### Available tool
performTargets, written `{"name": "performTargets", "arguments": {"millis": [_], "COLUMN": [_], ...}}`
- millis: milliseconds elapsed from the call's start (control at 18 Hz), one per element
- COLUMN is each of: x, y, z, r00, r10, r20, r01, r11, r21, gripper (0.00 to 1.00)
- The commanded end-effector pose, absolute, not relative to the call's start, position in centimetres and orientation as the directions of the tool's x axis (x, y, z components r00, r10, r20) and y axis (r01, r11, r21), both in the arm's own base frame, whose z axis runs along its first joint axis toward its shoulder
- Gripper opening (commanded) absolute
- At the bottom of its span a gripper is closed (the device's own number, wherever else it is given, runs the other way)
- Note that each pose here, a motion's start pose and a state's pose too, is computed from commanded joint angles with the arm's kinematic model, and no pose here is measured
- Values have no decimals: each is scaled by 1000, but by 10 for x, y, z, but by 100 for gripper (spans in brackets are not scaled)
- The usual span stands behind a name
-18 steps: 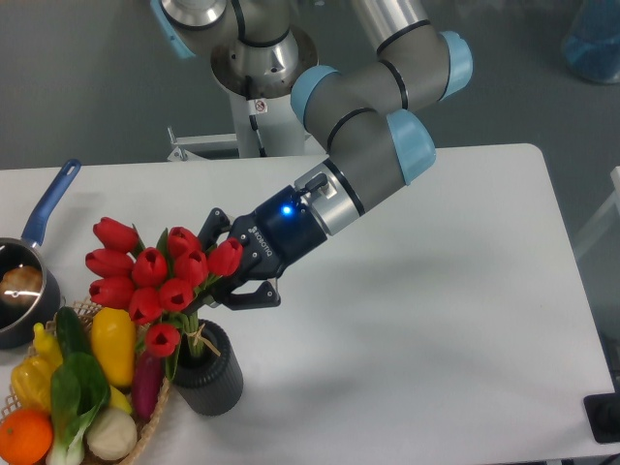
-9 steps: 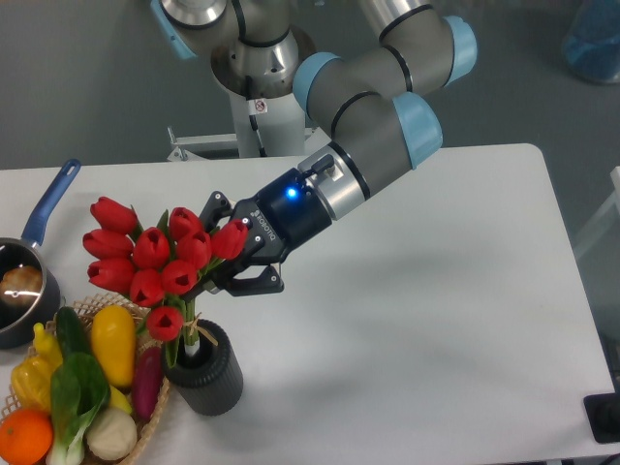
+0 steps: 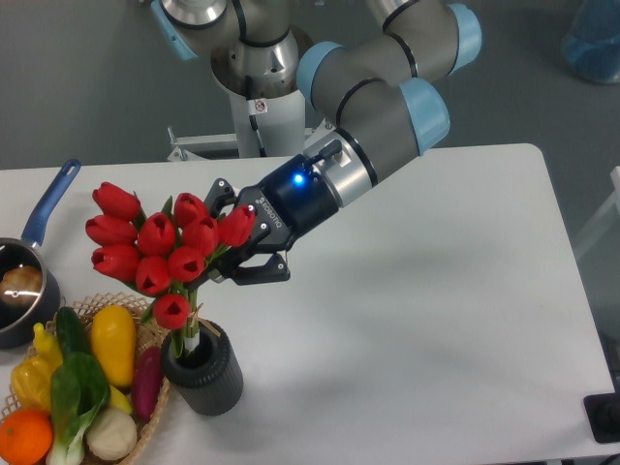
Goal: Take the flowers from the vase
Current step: 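Lift the gripped tulips upward, drawing the stems out of the vase, then raise the tulip bunch clear of the vase and carry it away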
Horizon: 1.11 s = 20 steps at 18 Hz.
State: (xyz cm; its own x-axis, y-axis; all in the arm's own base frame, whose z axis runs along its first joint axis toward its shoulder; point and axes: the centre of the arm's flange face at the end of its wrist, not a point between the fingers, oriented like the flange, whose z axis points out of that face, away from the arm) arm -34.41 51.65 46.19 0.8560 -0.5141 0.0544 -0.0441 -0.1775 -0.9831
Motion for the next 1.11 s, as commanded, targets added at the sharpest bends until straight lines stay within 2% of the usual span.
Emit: {"name": "performTargets", "arguments": {"millis": [667, 1111], "x": [-351, -387], "y": [506, 482], "z": [476, 480], "r00": [861, 896], "r10": [-504, -441], "r20": [67, 59], "r01": [-8, -8], "r11": [-145, -149], "r21": [-989, -989], "gripper": [29, 29]}}
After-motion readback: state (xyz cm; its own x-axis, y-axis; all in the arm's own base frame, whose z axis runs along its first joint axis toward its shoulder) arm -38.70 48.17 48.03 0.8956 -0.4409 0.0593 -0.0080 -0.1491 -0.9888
